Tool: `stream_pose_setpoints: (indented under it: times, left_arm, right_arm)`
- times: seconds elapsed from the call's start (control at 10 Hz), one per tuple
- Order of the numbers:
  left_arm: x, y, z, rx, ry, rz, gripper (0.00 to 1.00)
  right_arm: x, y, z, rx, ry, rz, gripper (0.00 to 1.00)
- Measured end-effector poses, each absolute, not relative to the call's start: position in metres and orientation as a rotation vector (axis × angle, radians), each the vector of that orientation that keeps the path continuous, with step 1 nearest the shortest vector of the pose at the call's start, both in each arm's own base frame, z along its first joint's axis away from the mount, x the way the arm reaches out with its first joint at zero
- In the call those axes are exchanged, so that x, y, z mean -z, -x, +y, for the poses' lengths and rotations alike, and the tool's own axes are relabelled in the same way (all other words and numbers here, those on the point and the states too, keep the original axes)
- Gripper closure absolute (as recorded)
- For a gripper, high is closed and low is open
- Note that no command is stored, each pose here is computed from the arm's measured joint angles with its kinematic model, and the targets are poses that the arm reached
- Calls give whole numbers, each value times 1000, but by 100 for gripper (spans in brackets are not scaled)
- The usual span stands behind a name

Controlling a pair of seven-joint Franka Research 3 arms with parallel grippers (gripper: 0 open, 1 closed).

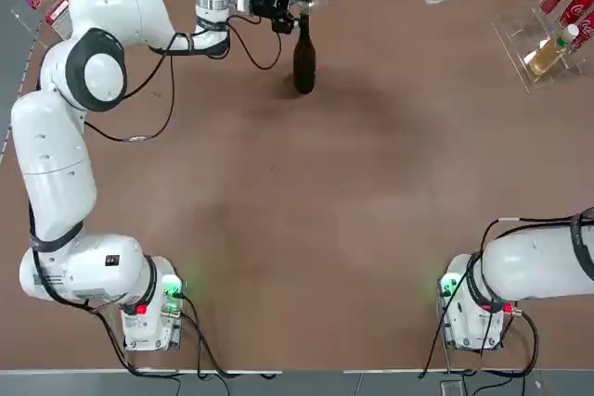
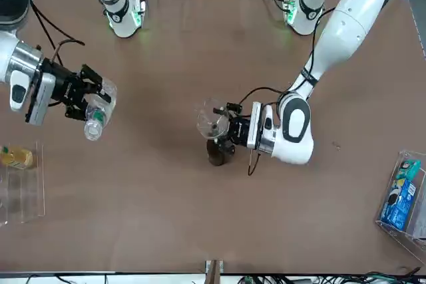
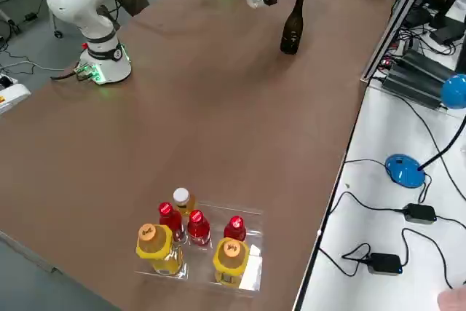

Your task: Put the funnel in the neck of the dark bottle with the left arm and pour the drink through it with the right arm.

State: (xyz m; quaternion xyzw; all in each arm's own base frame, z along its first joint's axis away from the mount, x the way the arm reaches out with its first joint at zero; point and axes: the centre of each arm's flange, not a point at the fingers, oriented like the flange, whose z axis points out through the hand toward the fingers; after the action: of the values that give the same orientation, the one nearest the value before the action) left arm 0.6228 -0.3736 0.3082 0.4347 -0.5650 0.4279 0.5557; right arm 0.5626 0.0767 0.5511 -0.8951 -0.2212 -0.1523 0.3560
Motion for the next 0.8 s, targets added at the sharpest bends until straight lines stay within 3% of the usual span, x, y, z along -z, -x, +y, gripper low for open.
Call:
stream_pose_setpoints:
  times: [0.1, 0.2, 0.8]
  left_arm:
    - [-308, -624, -372, -1012, -1029, -1334, 44]
    - [-308, -625, -370, -1015, -1033, -1333, 54]
    - [-304, -627, -368, -1018, -1038, -1321, 71]
  right_arm:
    - [-559, -557, 86, 374, 2337, -558, 55]
    - [-566, -553, 96, 372, 2352, -555, 55]
    - [-589, -528, 170, 327, 2457, -498, 55]
